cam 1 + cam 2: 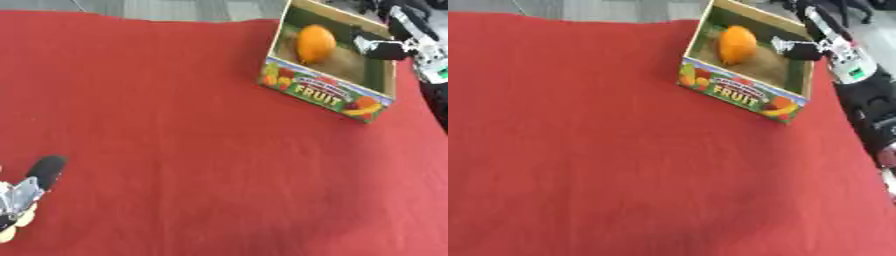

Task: Pick up the objects with one hand, pass them to the other hand, and then place them into the box on the other side of the table.

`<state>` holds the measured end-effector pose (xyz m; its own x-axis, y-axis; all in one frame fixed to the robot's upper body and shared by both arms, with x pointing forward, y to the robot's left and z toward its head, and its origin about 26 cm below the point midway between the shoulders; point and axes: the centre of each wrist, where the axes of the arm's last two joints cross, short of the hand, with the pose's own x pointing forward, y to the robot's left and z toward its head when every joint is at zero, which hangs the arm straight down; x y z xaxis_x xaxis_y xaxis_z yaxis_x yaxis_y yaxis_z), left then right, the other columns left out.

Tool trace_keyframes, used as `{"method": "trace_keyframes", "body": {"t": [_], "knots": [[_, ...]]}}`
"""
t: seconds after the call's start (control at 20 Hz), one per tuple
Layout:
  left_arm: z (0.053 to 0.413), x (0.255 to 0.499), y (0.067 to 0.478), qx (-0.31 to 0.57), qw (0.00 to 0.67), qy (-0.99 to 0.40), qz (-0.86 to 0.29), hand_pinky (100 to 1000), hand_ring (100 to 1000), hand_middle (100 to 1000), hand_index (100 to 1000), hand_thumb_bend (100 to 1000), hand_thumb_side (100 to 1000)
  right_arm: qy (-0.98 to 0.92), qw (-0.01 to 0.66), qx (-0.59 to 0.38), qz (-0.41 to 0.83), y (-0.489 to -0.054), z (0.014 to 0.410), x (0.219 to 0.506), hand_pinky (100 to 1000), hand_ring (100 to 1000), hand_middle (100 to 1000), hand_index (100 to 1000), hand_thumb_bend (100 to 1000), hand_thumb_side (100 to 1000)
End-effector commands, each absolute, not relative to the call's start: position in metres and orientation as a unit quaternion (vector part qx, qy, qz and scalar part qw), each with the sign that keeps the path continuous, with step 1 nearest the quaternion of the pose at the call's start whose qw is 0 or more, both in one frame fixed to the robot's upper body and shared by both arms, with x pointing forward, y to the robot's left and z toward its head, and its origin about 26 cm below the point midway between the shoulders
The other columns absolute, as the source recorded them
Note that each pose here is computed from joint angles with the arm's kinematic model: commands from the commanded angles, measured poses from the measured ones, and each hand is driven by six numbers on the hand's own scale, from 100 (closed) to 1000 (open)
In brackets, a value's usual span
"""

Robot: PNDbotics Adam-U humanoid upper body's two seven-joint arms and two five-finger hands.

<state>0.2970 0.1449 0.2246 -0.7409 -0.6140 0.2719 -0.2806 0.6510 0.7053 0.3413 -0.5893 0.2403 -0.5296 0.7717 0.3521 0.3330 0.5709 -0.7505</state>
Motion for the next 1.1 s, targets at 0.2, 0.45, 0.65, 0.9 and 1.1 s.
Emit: {"method": "trace_keyframes", "body": {"t": [0.2, 0.45, 0.65, 0.9, 1.1], "knots": [[0.231, 0.295, 0.151, 0.27, 0.243, -0.874, -0.324, 649, 683, 612, 805, 590, 617, -0.819, 0.335, -0.345, 0.312, -0.595, 0.266, 0.335, 1000, 1000, 873, 1000, 100, 100], [0.23, 0.295, 0.154, 0.275, 0.248, -0.871, -0.322, 649, 683, 613, 805, 595, 612, -0.877, 0.335, -0.237, 0.251, -0.563, 0.311, 0.341, 987, 1000, 857, 1000, 100, 350], [0.231, 0.296, 0.159, 0.285, 0.251, -0.868, -0.318, 652, 684, 614, 805, 604, 599, -0.93, 0.261, -0.104, 0.239, -0.513, 0.367, 0.324, 964, 1000, 843, 986, 100, 159], [0.23, 0.298, 0.166, 0.297, 0.258, -0.864, -0.314, 652, 684, 615, 805, 612, 587, -0.941, 0.222, -0.007, 0.254, -0.465, 0.381, 0.304, 957, 1000, 834, 969, 100, 100], [0.231, 0.299, 0.169, 0.305, 0.259, -0.862, -0.311, 653, 684, 615, 805, 615, 581, -0.945, 0.214, 0.026, 0.245, -0.448, 0.382, 0.293, 955, 1000, 827, 962, 100, 100]]}}
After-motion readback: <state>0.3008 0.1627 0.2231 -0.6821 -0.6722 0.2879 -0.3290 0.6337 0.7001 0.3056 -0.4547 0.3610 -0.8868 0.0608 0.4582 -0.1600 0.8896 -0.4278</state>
